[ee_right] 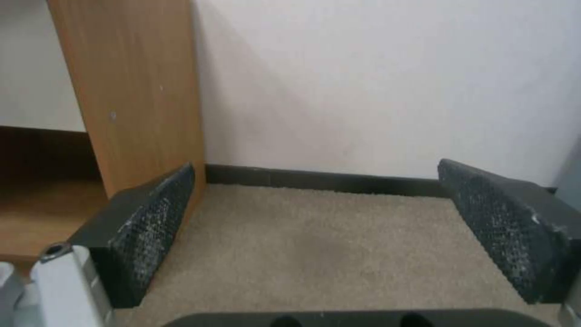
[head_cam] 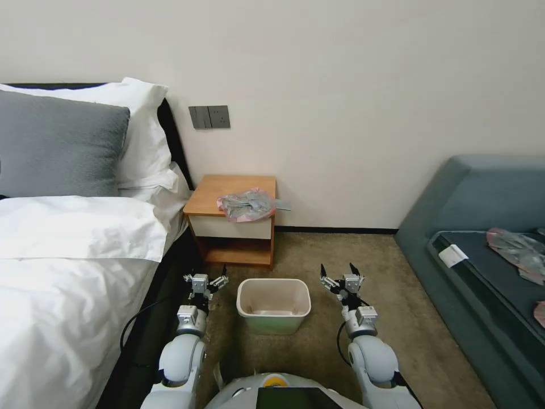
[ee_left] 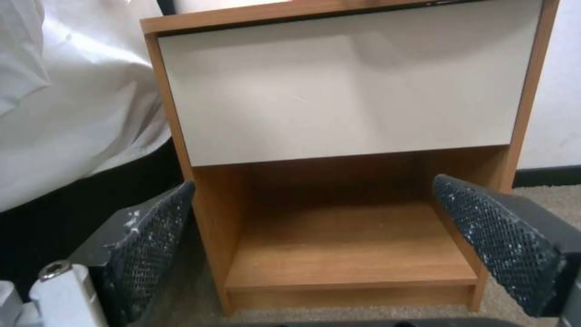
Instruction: Pick up the garbage bag from the table and place it over the trash can.
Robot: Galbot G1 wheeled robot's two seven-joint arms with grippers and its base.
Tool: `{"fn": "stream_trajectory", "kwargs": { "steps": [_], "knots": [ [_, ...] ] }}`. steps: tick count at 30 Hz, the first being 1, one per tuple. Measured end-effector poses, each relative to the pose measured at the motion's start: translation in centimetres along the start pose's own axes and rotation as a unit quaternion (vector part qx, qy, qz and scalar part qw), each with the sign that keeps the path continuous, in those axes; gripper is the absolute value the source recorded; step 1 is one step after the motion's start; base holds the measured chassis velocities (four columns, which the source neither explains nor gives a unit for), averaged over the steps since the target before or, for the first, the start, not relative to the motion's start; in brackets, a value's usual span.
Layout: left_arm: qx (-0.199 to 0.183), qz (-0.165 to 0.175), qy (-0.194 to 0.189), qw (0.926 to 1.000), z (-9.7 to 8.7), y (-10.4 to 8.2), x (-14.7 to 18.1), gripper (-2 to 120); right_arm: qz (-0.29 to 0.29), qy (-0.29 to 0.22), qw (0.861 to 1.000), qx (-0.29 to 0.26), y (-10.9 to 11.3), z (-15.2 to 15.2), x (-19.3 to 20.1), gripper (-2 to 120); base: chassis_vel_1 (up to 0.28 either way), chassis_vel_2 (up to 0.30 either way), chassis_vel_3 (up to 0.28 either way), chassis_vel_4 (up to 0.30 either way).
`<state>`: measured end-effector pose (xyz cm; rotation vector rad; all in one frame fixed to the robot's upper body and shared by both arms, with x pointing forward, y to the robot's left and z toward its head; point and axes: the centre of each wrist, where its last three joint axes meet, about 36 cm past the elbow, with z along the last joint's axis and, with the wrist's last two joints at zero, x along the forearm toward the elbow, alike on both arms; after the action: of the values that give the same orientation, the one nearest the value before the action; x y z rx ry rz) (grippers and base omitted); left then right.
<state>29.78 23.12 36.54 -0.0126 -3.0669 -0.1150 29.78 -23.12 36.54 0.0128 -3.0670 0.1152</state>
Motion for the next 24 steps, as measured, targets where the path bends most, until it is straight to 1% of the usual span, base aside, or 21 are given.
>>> {"fn": "stream_trajectory", "kwargs": {
  "steps": [24],
  "knots": [
    [0.0,0.0,0.0,1.0,0.0,0.0,0.0,100,0.0,0.0,1.0,0.0,0.0,0.0,0.0,100,0.0,0.0,0.0,0.0]
  ]
}}
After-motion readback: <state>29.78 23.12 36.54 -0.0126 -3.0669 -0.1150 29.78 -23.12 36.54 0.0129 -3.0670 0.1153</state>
